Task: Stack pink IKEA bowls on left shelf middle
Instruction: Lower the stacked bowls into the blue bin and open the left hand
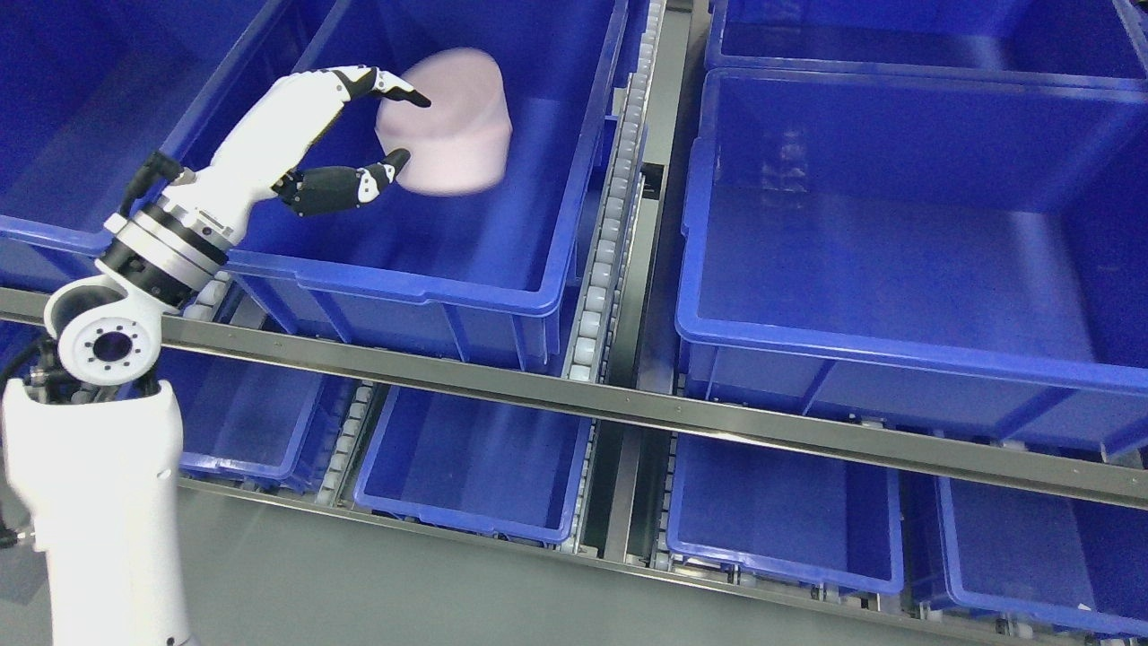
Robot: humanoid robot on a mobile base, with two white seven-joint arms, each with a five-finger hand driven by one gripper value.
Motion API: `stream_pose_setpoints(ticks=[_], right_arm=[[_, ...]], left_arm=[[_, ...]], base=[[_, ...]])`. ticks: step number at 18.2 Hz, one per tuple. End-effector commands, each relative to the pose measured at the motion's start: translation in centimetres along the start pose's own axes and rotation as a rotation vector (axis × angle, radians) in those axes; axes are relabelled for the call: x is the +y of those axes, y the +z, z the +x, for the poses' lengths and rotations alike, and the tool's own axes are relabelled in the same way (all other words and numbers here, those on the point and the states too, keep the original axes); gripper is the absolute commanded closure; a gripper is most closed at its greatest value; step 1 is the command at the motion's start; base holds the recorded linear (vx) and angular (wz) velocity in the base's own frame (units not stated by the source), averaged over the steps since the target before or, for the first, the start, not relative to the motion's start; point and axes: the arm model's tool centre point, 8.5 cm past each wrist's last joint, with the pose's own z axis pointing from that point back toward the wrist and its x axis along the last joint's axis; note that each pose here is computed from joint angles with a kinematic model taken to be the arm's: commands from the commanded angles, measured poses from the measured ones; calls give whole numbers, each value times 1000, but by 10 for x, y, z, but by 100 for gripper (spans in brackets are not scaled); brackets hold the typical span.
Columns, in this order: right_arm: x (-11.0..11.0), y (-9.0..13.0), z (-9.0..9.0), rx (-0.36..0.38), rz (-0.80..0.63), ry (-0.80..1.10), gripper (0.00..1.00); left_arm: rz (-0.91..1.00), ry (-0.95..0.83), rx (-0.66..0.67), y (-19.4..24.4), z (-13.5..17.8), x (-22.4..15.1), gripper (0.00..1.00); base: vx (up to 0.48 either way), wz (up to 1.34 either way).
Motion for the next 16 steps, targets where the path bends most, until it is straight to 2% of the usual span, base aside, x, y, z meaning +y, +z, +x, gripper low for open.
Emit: stream_pose_setpoints(ticks=[1, 2, 4, 7, 9, 12, 13, 16], right_arm=[[-11, 0, 11, -33, -17, -11, 0], [-11, 0, 11, -33, -17, -11, 0], [-11, 0, 11, -33, -17, -11, 0], [-11, 0, 11, -33, -17, -11, 0], [-11, 0, 11, -33, -17, -11, 0], [-11, 0, 11, -33, -17, -11, 0], [-11, 0, 11, -33, -17, -11, 0], [-11, 0, 11, -33, -17, -11, 0]], left_arm=[[62, 93, 9, -15, -3, -18, 28], [91, 99, 13, -15, -4, -15, 21], [135, 101, 23, -13, -7, -10, 15], [407, 181, 75, -13, -12, 17, 2], [625, 347, 107, -12, -17, 30, 2], [747, 847, 230, -21, -30, 11, 1], [758, 939, 287, -24, -31, 2, 1], [735, 940, 314, -28, -19, -14, 0]], base=[[0, 0], [0, 0], [0, 0], [0, 0], [0, 0], [0, 0], [0, 0], [0, 0]])
